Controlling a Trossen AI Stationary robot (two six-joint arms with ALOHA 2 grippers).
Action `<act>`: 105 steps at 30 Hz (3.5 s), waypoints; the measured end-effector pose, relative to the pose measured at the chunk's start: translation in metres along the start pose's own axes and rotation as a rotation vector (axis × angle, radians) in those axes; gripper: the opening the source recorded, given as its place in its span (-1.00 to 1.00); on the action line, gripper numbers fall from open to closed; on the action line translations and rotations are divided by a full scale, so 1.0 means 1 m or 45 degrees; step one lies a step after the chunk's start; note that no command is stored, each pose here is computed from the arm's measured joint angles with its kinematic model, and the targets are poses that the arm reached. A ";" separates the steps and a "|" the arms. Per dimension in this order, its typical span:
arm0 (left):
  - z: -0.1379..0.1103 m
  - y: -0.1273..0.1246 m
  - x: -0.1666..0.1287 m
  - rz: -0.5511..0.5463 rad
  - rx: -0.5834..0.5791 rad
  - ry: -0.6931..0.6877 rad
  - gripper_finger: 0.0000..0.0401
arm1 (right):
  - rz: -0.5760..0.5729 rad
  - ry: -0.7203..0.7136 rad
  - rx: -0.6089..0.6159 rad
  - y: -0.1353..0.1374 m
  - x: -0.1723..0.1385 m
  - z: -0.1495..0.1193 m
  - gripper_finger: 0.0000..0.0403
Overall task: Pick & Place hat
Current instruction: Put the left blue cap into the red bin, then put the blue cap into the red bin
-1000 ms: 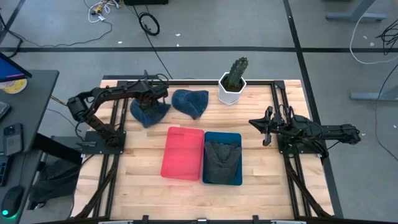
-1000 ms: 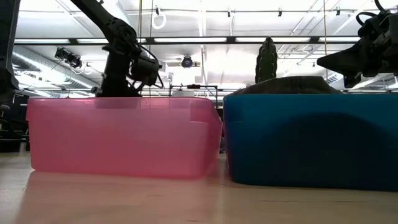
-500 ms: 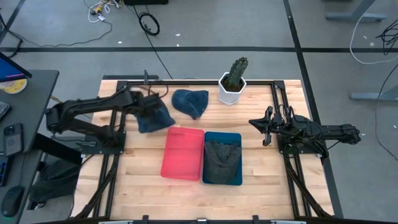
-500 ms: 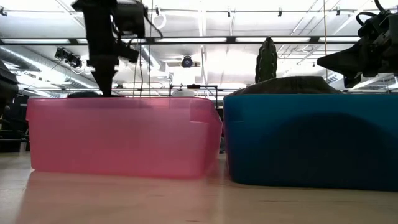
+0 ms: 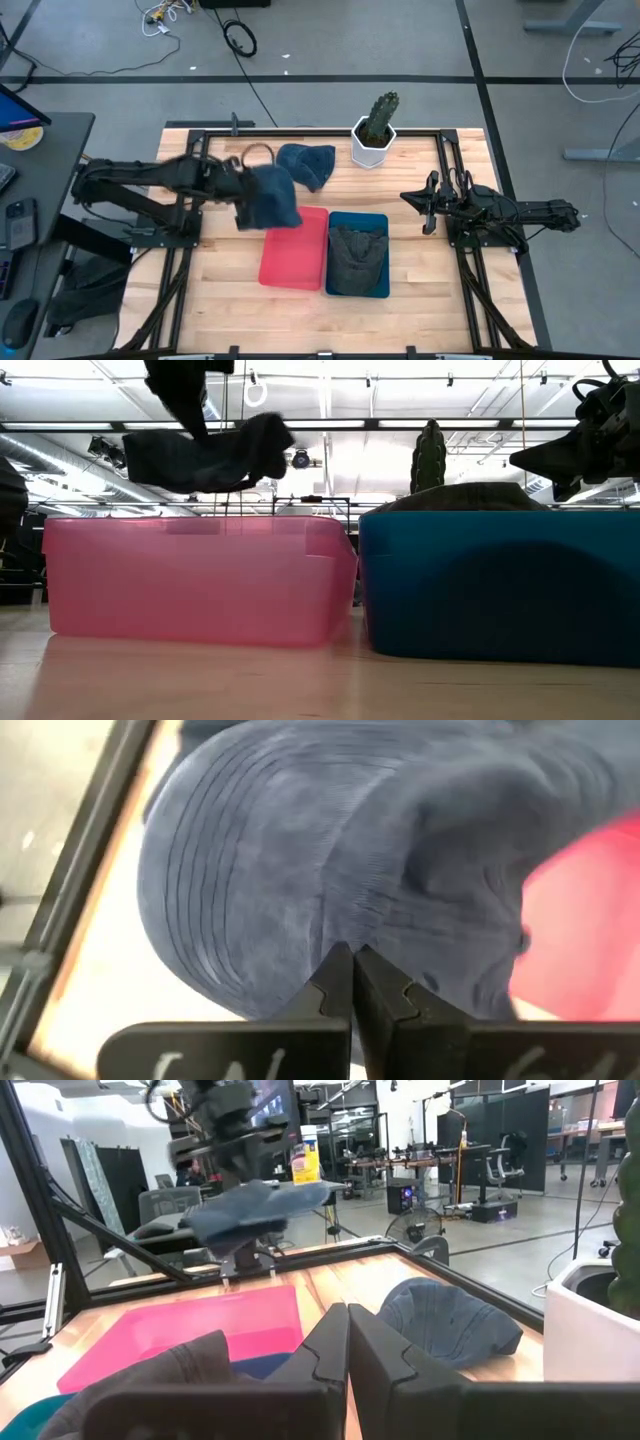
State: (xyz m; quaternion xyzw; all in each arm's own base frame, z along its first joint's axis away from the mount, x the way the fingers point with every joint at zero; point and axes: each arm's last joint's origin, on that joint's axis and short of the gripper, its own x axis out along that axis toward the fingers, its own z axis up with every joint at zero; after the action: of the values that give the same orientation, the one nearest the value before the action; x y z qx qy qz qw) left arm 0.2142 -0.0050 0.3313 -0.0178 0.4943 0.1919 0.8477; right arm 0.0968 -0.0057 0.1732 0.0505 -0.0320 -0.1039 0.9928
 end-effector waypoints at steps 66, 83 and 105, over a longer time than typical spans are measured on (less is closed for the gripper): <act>0.045 -0.052 0.128 0.184 -0.003 0.209 -0.04 | 0.000 0.000 0.000 0.000 0.000 0.000 -0.93; 0.089 0.061 0.160 0.169 -0.673 -0.128 0.08 | 0.000 0.000 0.000 0.000 0.000 0.000 -0.93; 0.072 0.104 0.242 0.169 -0.770 0.067 0.04 | 0.000 0.000 0.000 0.000 0.000 0.000 -0.93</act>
State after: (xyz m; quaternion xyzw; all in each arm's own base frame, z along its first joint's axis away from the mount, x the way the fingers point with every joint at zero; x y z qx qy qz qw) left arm 0.3443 0.1816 0.1799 -0.2419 0.4368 0.3847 0.7763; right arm 0.0968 -0.0057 0.1732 0.0505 -0.0320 -0.1040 0.9928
